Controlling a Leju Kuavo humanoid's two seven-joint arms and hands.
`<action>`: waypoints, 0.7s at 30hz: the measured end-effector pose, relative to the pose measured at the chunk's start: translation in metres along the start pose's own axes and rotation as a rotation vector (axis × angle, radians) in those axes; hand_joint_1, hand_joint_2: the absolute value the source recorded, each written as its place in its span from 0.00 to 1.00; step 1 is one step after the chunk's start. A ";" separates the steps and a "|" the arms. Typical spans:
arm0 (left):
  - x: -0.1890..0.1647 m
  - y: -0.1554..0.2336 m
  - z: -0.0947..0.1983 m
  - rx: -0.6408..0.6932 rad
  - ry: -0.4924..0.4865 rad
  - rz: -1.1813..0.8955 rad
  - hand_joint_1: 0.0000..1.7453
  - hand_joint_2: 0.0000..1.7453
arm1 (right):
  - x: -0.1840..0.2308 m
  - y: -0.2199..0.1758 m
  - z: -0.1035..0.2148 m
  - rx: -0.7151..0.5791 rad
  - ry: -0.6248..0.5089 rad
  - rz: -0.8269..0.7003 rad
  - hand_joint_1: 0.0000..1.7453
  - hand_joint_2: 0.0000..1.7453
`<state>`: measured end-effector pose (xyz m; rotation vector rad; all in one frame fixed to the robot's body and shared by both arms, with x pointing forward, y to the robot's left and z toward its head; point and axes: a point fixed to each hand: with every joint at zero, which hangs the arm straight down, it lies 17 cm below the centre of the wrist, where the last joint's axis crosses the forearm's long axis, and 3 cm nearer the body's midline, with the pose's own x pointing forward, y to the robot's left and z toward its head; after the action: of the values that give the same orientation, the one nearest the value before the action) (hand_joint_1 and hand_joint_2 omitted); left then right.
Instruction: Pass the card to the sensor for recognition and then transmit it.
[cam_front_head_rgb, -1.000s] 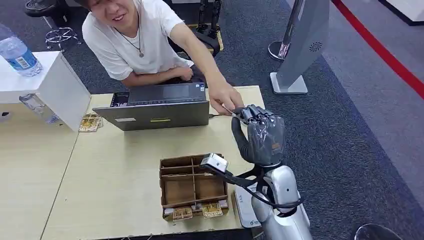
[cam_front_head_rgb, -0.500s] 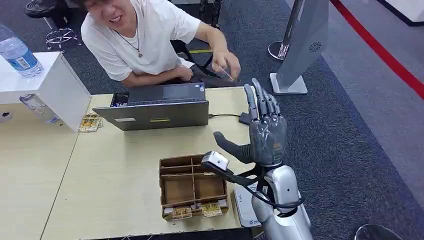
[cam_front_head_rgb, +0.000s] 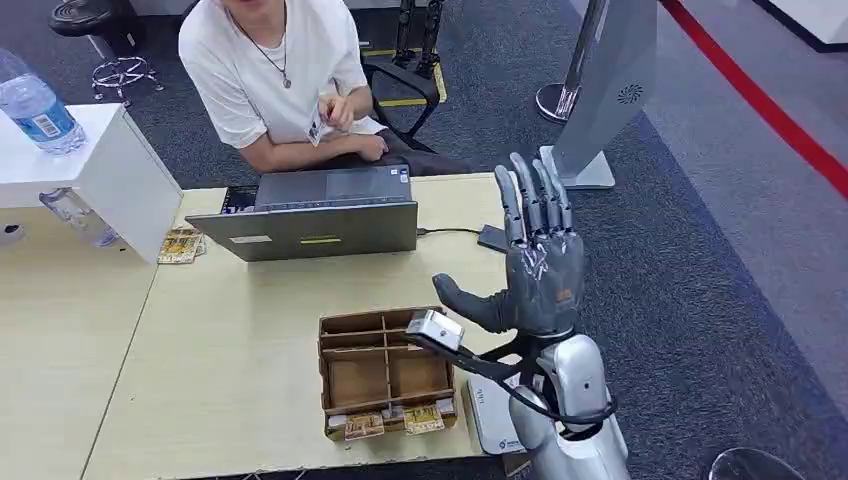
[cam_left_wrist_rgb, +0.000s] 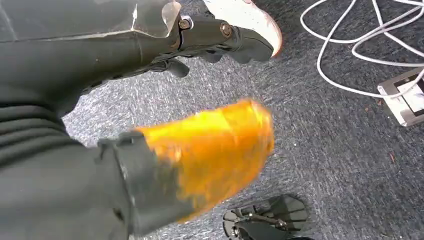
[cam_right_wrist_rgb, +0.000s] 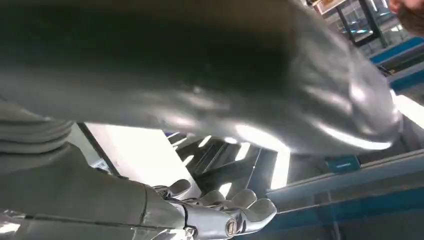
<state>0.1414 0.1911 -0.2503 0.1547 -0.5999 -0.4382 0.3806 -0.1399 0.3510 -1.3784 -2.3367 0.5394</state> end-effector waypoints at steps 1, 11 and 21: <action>0.000 0.000 0.000 0.000 0.000 0.000 0.00 0.00 | 0.000 -0.001 0.000 -0.002 0.000 0.000 0.00 0.00; -0.002 -0.002 0.001 -0.005 0.012 -0.001 0.00 0.00 | -0.003 -0.008 0.004 -0.013 0.007 -0.009 0.00 0.00; -0.006 -0.003 0.001 -0.006 0.036 0.002 0.00 0.00 | -0.013 -0.013 0.025 -0.015 0.066 -0.105 0.00 0.00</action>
<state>0.1353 0.1911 -0.2533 0.1565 -0.5631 -0.4343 0.3643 -0.1604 0.3348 -1.2525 -2.3493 0.4398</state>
